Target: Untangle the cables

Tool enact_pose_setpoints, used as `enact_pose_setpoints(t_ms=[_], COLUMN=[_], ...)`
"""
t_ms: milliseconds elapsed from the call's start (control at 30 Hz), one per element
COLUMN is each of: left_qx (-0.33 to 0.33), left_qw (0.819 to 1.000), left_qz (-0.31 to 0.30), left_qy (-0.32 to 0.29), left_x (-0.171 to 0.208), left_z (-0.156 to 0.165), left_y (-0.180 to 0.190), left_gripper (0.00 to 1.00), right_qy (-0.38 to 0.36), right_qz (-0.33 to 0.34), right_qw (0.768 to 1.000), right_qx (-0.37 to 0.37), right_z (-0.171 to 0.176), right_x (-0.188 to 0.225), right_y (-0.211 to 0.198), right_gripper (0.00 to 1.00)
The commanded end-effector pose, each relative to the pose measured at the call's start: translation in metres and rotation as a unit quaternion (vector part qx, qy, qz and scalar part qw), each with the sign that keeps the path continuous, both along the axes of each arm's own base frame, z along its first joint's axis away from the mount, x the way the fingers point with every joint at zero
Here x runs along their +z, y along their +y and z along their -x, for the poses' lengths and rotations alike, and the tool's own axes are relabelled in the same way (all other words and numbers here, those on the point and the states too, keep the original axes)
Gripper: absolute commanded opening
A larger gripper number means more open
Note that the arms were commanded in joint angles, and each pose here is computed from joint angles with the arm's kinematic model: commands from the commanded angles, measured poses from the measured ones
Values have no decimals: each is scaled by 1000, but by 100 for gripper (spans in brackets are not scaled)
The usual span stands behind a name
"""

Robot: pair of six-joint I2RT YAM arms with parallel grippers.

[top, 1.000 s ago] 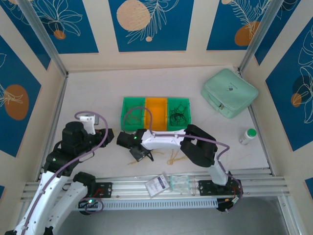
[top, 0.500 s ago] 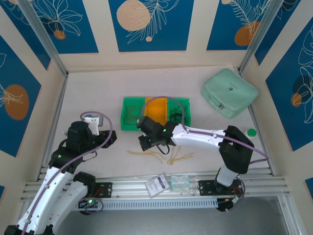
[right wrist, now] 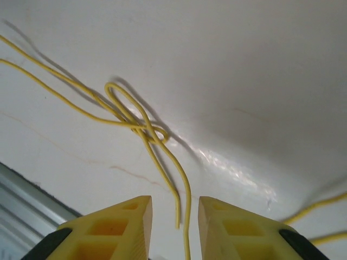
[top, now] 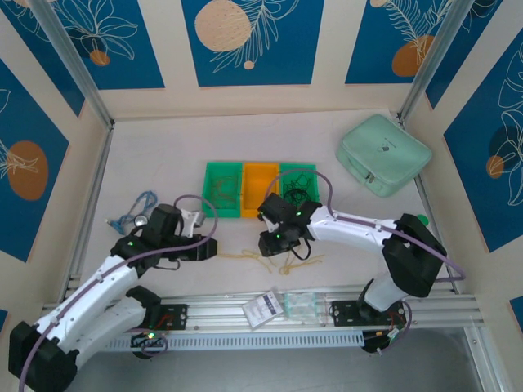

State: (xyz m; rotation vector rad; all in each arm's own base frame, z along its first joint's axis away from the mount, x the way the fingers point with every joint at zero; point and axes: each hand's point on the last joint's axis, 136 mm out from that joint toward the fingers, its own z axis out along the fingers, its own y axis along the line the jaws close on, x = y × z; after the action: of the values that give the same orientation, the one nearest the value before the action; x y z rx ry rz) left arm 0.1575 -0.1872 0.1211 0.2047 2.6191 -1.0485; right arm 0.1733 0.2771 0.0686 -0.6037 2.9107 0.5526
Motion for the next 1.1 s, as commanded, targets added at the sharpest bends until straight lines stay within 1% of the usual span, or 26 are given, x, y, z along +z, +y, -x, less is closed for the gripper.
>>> enact_pose_setpoints(t_ms=[0, 167, 367, 467, 633, 1067], left_qx=[19, 34, 27, 27, 22, 15], left_qw=[1000, 999, 999, 999, 999, 996], left_qz=[2, 15, 11, -6, -30, -59], left_qy=[17, 6, 21, 26, 39, 60], left_x=[-16, -23, -40, -50, -63, -96], left_z=[-2, -14, -16, -19, -22, -25], left_y=[-6, -12, -21, -21, -22, -23], left_gripper=[33, 33, 33, 32, 23, 21], right_qy=[32, 62, 76, 86, 93, 108], right_qz=[-32, -52, -50, -60, -55, -41], right_qw=[999, 996, 995, 994, 993, 992], right_qx=[13, 31, 36, 40, 48, 53], right_z=[13, 20, 19, 21, 24, 24], right_x=[7, 3, -4, -5, -7, -20], right_y=[3, 8, 4, 7, 5, 2], right_gripper=[29, 29, 29, 29, 29, 29])
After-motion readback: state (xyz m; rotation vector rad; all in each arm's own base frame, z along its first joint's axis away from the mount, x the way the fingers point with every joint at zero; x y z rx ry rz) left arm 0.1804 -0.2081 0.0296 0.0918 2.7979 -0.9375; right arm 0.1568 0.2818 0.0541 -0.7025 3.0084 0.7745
